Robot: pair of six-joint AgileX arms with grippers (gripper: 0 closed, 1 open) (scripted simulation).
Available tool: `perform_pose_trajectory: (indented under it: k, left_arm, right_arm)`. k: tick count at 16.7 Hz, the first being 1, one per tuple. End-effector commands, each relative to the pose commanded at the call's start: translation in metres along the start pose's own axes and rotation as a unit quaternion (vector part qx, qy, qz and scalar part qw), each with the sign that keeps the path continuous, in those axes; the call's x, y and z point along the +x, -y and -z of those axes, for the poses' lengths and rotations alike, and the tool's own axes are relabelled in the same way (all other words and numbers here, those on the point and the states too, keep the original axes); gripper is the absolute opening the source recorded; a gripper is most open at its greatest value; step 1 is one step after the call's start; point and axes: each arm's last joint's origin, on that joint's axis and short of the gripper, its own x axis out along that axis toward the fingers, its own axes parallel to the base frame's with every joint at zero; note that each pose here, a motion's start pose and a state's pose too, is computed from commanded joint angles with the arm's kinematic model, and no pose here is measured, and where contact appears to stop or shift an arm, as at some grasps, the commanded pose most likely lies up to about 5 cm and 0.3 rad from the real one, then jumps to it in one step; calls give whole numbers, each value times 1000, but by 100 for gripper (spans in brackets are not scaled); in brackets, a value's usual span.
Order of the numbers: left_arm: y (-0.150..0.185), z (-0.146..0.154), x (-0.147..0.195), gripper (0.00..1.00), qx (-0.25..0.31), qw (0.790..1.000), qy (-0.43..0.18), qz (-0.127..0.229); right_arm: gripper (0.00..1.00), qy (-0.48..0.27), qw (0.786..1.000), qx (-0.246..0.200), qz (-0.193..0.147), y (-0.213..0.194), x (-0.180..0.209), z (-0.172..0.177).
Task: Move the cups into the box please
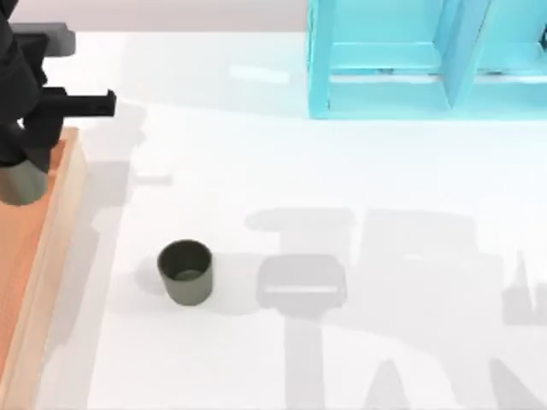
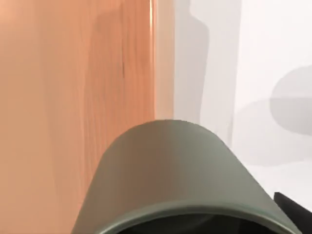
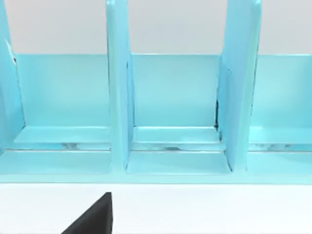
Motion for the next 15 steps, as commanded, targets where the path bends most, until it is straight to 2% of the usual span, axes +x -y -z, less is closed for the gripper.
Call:
perform_pose_trajectory:
  k: [3,7,11,15]
  left_arm:
    - [-43,24,-8,0,0,1000,-3,3]
    - [-102,85,-14,0,0,1000,-2,8]
    - [-121,122,-13,0,-2,1000,1,17]
    - [-122,124,-13,0,-2,1000,0,18]
  right_arm:
    - [100,0,1000,0,0,0,0,0]
    - [100,0,1000,0,0,0,0,0]
    - [100,0,1000,0,0,0,0,0]
    - [100,0,1000,0,0,0,0,0]
